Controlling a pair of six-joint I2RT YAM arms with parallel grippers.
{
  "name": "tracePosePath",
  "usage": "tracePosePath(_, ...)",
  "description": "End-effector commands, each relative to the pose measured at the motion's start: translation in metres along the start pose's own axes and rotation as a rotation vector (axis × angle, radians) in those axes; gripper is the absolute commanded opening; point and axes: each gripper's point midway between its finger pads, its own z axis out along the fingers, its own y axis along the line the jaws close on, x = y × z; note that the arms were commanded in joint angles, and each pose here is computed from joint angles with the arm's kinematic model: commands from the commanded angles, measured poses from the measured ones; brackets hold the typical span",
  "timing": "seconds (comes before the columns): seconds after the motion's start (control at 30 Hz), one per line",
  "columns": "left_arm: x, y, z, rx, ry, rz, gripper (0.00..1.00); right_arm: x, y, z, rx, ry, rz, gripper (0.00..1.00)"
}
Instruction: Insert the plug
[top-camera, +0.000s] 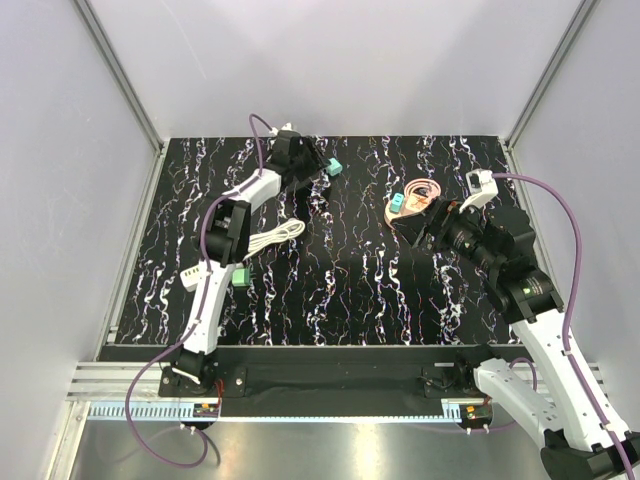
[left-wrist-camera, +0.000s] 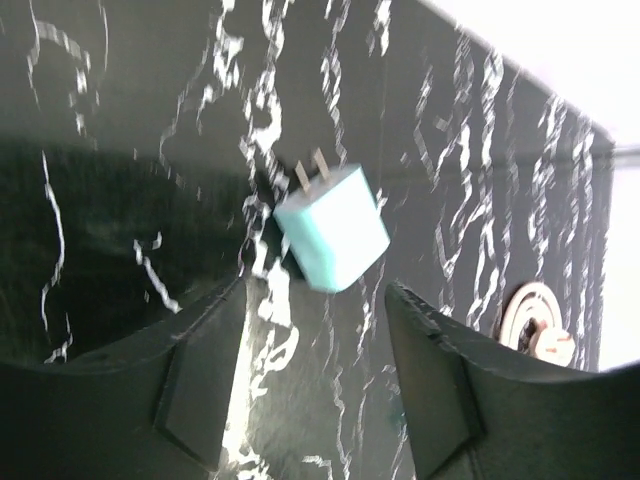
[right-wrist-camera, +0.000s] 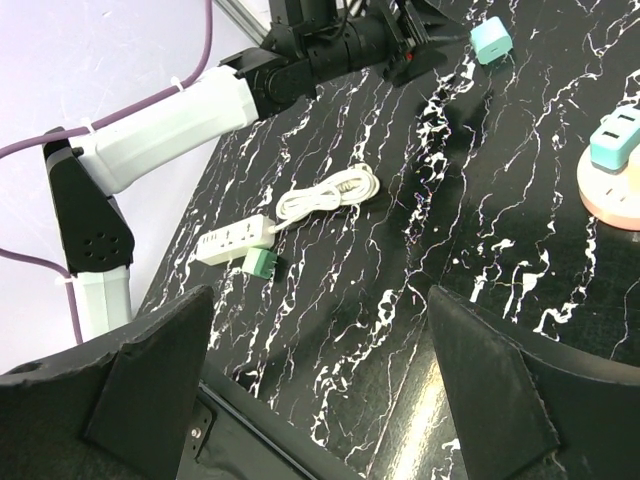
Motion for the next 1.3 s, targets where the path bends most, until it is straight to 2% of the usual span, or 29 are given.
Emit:
tracePosePath(0.0, -0.061, -0.049, -0.007, 0.123, -0.184, 0.015, 0.59, -0.006, -0.001, 0.000, 0.009, -0.026, -0.030, 0.94)
tracePosePath(0.13, -0.062, -0.056, 0.011, 0.188, -0.190, -0.018, 0.58, -0.004, -0.006, 0.003, 0.026, -0.022, -0.036, 0.94)
tracePosePath(0.33, -0.042, -0.028, 0.038, 0.171, -0.185, -0.114, 0.57, -0.001, -0.005, 0.005, 0.018, -0.007, -0.034, 0.94)
tracePosePath(0.43, -0.028, -0.017, 0.054, 0.185, -0.177, -0.216, 0.56, -0.002, -0.008, 0.009, 0.025, -0.014, -0.033, 0.94)
tracePosePath(0.5, -0.027, -0.024, 0.058, 0.205, -0.180, -0.240, 0.55, 0.001, -0.009, 0.011, 0.026, -0.003, -0.031, 0.94)
tracePosePath(0.7, -0.010, -0.040, 0.065, 0.222, -0.165, -0.172, 0.56, 0.004, -0.008, 0.013, 0.019, -0.001, -0.035, 0.95)
tracePosePath(0.97, 0.019, -0.055, 0.061, 0.294, -0.049, -0.134, 0.58, 0.003, -0.007, 0.012, 0.011, -0.007, -0.033, 0.95)
tracePosePath(1.27, 0.048, -0.049, 0.040, 0.194, 0.081, 0.010, 0.63, 0.005, -0.007, 0.011, 0.007, -0.006, -0.027, 0.95)
